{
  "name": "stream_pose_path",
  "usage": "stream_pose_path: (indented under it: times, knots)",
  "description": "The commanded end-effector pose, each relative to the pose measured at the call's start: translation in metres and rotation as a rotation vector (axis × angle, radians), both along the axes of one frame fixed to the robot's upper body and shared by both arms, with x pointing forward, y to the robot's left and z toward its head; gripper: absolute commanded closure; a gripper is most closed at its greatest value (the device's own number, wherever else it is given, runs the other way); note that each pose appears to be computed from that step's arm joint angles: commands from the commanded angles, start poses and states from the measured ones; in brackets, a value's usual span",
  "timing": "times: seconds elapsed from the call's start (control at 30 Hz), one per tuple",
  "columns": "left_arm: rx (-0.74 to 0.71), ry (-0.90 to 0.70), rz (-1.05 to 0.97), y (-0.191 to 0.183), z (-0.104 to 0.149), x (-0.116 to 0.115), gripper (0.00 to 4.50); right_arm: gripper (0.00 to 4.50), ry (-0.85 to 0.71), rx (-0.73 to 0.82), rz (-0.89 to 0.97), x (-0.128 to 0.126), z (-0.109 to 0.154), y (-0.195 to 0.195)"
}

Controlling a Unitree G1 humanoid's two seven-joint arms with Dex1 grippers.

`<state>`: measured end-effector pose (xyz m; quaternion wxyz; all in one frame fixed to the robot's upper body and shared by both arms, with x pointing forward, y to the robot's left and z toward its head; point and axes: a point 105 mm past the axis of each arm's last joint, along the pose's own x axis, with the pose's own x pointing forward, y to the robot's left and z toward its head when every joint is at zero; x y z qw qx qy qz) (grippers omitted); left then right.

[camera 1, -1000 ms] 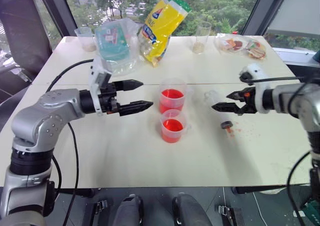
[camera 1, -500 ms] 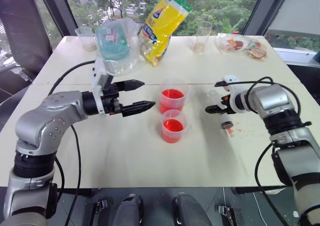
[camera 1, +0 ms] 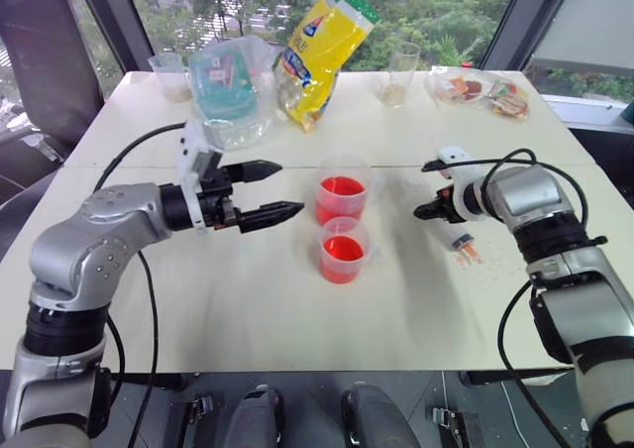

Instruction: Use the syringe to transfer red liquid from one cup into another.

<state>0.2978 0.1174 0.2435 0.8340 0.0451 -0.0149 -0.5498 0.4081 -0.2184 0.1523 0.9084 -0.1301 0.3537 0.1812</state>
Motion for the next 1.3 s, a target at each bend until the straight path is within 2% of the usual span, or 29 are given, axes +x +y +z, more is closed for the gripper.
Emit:
stream_pose_path:
  times: [0.03,0.07,0.2,0.27,0.33,0.5,0.63,0.83,1.03,1.3]
  knots:
    - [0.004,-0.071,-0.009,0.002,0.017,0.001,0.00,3.06,-0.413,0.154,0.109,0.009,0.105,0.030]
    - [0.006,-0.073,-0.014,0.002,0.018,0.002,0.00,3.06,-0.526,0.217,0.158,0.006,0.127,0.043]
    - [0.020,-0.082,-0.033,0.000,0.021,0.005,0.00,3.06,-0.840,0.486,0.299,-0.017,0.182,0.084]
    - [0.026,-0.086,-0.043,-0.001,0.023,0.006,0.00,3.06,-0.948,0.636,0.324,-0.026,0.194,0.099]
    - [0.031,-0.090,-0.049,-0.002,0.024,0.007,0.00,3.06,-0.999,0.747,0.309,-0.030,0.194,0.110]
    - [0.039,-0.099,-0.055,-0.003,0.028,0.008,0.00,3.06,-1.079,0.852,0.296,-0.031,0.170,0.133]
    - [0.047,-0.108,-0.051,-0.002,0.031,0.008,0.00,3.06,-1.077,0.837,0.281,-0.028,0.133,0.141]
    - [0.038,-0.137,-0.047,-0.008,0.038,0.013,0.00,3.06,-1.064,0.775,0.279,-0.026,0.094,0.148]
    - [-0.030,-0.167,-0.023,-0.024,0.052,0.031,0.00,3.06,-1.045,0.739,0.291,-0.028,0.074,0.152]
    - [-0.084,-0.172,-0.046,-0.054,0.057,0.054,0.00,3.06,-1.024,0.703,0.319,-0.029,0.060,0.156]
